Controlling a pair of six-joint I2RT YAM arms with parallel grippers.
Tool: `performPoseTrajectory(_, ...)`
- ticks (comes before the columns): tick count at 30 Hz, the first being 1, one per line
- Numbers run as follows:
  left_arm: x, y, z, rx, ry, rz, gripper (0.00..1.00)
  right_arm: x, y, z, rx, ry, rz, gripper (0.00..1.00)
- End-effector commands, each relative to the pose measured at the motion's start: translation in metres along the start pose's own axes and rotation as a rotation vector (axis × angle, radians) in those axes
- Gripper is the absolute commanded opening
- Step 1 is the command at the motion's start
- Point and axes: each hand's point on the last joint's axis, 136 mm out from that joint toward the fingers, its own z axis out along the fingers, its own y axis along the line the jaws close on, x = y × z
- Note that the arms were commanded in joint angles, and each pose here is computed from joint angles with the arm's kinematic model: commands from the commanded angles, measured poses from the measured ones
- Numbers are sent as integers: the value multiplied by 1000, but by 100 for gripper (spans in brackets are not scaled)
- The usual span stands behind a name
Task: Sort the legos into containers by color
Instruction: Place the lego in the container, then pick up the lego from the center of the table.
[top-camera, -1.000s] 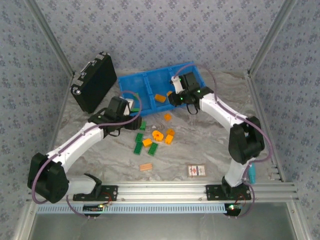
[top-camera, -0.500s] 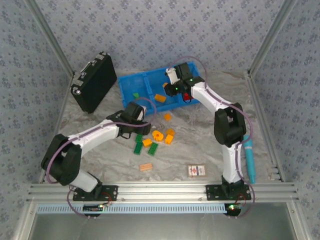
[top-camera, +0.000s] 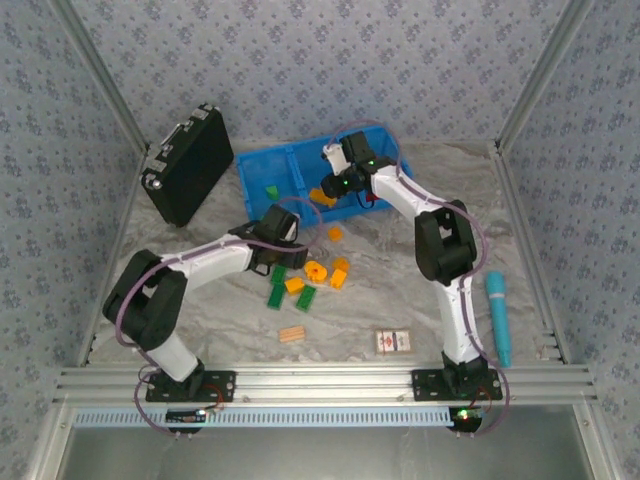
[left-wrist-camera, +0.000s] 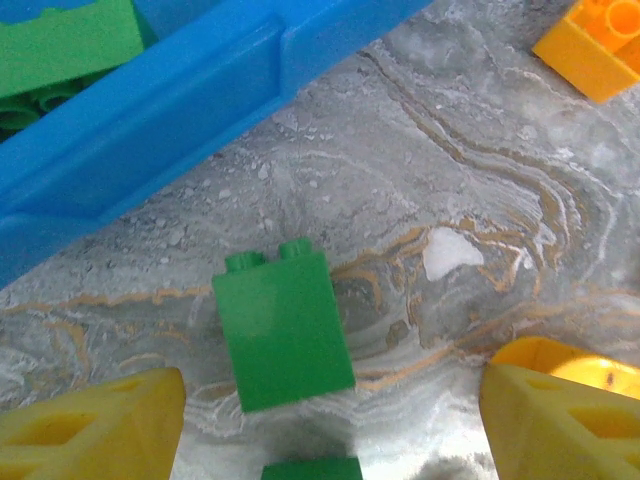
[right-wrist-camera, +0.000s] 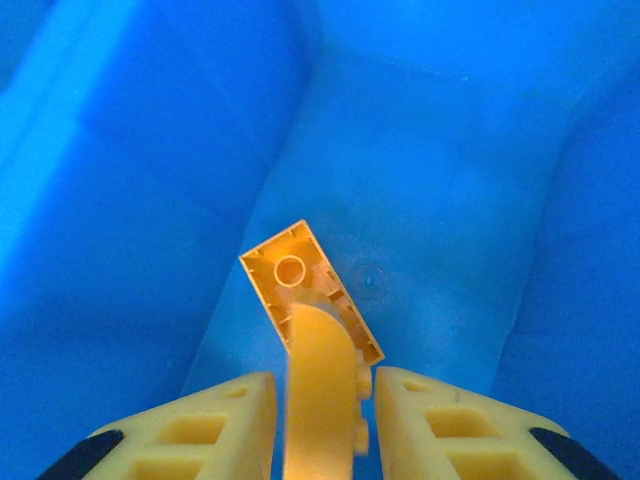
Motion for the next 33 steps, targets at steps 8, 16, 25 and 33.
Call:
performPoseTrajectory(8,-12,-2,17,-27,-4,-29,76,-11,0,-1,-23,-25,-26,36)
performPoseTrajectory(16,-8,0,28,-44,20,-22,61,-9,7,-29,-68,-52,8,38)
performPoseTrajectory(25,10,1,42,-35,72,-36,48,17,27,-83,-49,-78,-68,40)
performPoseTrajectory(33,13,8,42,-48,73,-46,34,69,50,-115,-29,0,-100,41)
